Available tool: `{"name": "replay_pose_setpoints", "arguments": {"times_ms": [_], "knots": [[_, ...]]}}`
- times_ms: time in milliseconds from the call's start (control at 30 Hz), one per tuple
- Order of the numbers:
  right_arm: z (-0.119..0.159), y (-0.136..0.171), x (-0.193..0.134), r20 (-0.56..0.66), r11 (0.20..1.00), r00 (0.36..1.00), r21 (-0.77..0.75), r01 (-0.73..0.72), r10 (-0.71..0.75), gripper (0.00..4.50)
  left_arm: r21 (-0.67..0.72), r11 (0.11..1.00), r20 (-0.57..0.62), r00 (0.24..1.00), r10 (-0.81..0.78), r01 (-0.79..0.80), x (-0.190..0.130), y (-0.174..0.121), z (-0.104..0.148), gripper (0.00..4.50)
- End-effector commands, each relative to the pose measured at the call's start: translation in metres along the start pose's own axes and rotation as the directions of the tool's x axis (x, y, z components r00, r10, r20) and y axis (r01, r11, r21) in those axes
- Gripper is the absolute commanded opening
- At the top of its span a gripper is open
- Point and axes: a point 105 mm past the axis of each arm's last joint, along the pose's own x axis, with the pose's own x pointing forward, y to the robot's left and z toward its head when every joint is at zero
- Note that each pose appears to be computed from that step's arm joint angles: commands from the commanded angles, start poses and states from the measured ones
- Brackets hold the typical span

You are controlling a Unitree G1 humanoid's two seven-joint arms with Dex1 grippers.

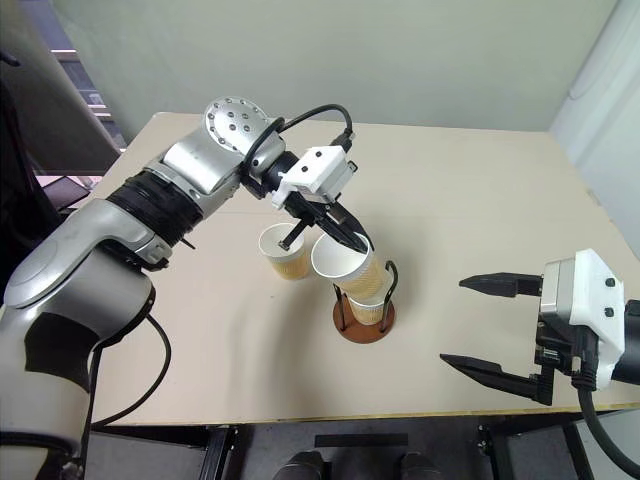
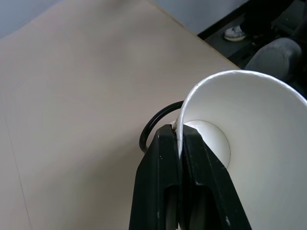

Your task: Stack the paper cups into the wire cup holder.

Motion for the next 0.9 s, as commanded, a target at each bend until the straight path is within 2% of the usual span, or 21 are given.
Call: {"name": "replay_pose_setpoints", "arguments": {"times_ms": [33,200,300,600,733,900], "knots": [[0.007,-0.001,-0.003,0.009,0.998,0.999,-0.046,0.032,-0.032,4.49,0.072,0.997,-0.020,1.000,-0.020,0.022,-0.003,0.004,0.012,0.00],[0.007,-0.002,-0.003,0.001,0.998,0.999,-0.049,0.038,-0.038,4.49,0.079,0.996,-0.043,0.999,-0.026,0.030,0.001,0.005,0.008,0.00],[0.007,-0.002,-0.002,0.002,0.998,0.999,-0.052,0.037,-0.037,4.50,0.089,0.996,-0.063,0.998,-0.022,0.027,0.002,0.007,0.005,0.65],[0.007,-0.003,0.002,0.001,0.998,1.000,-0.058,0.029,-0.029,4.50,0.100,0.994,-0.051,0.998,0.037,-0.031,-0.001,0.017,0.007,3.78],[0.006,-0.006,0.004,0.001,0.998,1.000,-0.058,0.016,-0.016,4.50,0.056,0.988,-0.033,0.989,0.144,-0.142,-0.020,0.028,0.005,3.78],[0.004,-0.012,0.005,-0.001,0.998,1.000,-0.066,-0.005,0.005,4.50,-0.028,0.957,-0.180,0.943,0.280,-0.289,-0.065,0.019,-0.030,3.78]]}}
